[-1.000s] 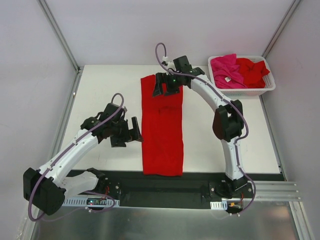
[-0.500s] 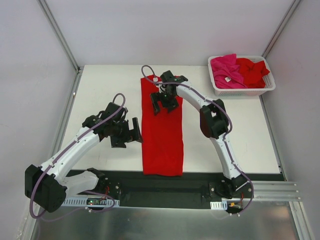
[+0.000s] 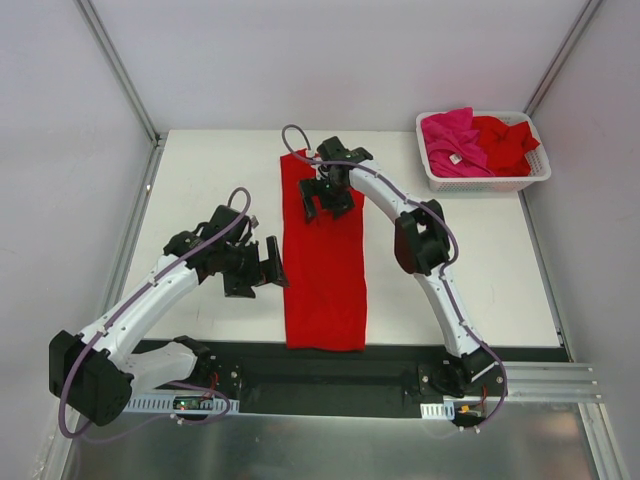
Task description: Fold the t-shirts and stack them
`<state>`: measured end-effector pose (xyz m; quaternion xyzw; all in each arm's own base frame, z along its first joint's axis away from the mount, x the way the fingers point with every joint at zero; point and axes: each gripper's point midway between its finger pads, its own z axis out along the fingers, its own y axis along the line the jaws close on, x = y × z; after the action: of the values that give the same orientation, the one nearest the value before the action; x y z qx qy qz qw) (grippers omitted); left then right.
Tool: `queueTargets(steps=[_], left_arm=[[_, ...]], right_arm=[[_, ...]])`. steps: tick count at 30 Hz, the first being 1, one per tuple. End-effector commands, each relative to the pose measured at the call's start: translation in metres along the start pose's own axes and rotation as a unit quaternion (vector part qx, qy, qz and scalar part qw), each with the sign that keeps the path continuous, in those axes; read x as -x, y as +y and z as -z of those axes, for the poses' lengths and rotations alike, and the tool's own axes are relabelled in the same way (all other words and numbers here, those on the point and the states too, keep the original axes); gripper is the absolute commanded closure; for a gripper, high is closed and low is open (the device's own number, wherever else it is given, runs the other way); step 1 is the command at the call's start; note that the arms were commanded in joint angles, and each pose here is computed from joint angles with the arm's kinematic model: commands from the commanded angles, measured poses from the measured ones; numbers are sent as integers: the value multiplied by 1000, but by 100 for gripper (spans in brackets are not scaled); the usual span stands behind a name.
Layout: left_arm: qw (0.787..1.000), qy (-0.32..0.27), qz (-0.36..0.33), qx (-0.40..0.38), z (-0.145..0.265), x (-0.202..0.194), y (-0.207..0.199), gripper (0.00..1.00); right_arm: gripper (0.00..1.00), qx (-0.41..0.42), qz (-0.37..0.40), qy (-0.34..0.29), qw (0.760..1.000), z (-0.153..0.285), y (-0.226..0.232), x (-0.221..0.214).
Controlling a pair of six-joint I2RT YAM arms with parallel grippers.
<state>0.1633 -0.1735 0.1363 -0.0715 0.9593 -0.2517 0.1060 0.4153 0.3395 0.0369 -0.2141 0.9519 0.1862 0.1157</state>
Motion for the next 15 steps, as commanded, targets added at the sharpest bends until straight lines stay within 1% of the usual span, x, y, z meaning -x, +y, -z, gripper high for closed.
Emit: queueTargets(steps=[1, 6, 15], left_arm=[[1000, 17, 0, -4, 1, -6, 0, 1], [1000, 26, 3, -5, -1, -9, 1, 1], [999, 33, 7, -6, -3, -11, 1, 1]], right_arm=[[4, 4, -17, -3, 1000, -12, -4, 5], [4, 12, -20, -28, 999, -17, -13, 21], [4, 18, -51, -85, 995, -10, -39, 56]])
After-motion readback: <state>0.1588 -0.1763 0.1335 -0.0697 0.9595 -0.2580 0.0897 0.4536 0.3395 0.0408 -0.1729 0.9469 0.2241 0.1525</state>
